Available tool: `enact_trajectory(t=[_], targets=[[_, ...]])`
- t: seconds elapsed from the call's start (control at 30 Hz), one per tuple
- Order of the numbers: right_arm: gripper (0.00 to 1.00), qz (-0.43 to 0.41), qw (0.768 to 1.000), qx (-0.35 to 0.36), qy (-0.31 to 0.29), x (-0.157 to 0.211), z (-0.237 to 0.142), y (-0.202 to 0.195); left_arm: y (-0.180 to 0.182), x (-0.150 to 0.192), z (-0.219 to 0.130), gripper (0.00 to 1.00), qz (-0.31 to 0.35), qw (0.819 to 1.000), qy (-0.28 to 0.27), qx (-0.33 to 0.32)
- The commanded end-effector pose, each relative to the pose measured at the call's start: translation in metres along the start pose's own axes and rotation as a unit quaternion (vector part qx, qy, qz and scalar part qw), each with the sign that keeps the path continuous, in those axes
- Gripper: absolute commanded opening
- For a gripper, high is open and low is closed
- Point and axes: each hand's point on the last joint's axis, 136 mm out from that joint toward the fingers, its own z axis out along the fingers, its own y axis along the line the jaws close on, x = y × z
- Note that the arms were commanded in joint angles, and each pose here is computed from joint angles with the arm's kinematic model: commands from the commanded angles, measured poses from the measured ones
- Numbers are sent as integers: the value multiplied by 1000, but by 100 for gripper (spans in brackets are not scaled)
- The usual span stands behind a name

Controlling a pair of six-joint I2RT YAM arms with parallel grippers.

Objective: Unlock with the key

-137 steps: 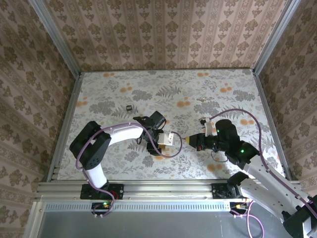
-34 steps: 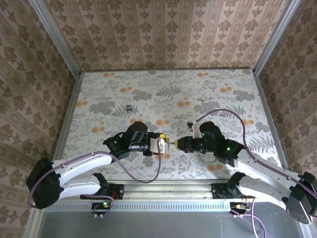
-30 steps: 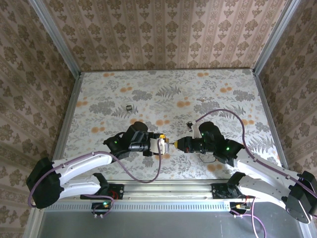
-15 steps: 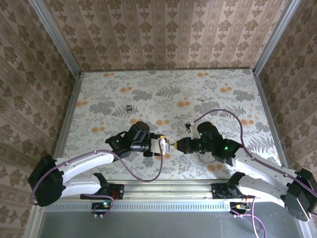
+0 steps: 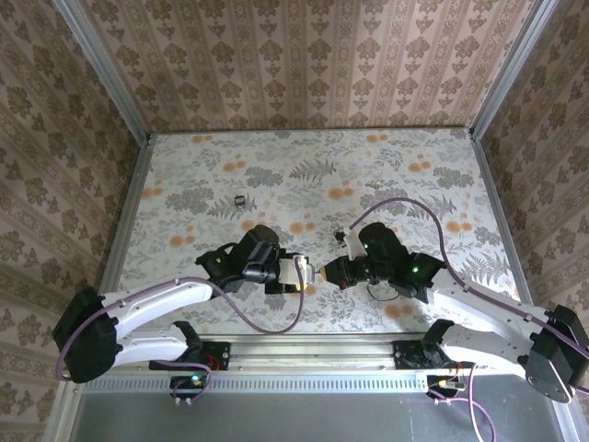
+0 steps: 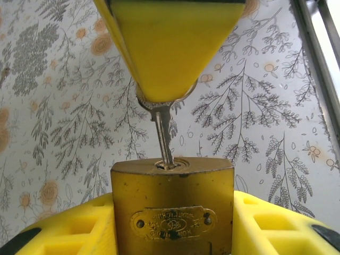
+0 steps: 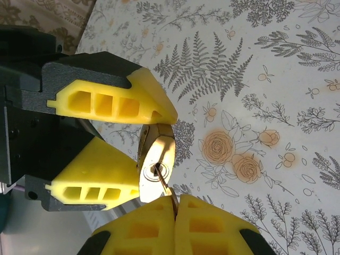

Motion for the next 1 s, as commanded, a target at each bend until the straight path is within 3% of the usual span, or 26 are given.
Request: enact_trajectory(t=[0.0,0.2,0.4,0.6,0.83,0.97], targets=[[0,-15,998,-60,-3,-13,2,33,24,-60,-4,10,30,994,-93,-54],[0,40,995,-90,-8,-18,10,40,30,-65,11,6,33,991,-77,-102],[0,43,995,-87,-8,-12,10,37,39,-83,3,4,5,984,-124,-130],[0,24,996,-89,-18,-5,4,34,27,-98,-12,5,-21,979,-185,-82],[0,8,996,-93,-16,-1,-3,37,24,-97,-28,4,-37,974,-214,-69],[0,-6,995,-103,0,1,-5,43,11,-96,-24,3,-20,978,-202,-38]])
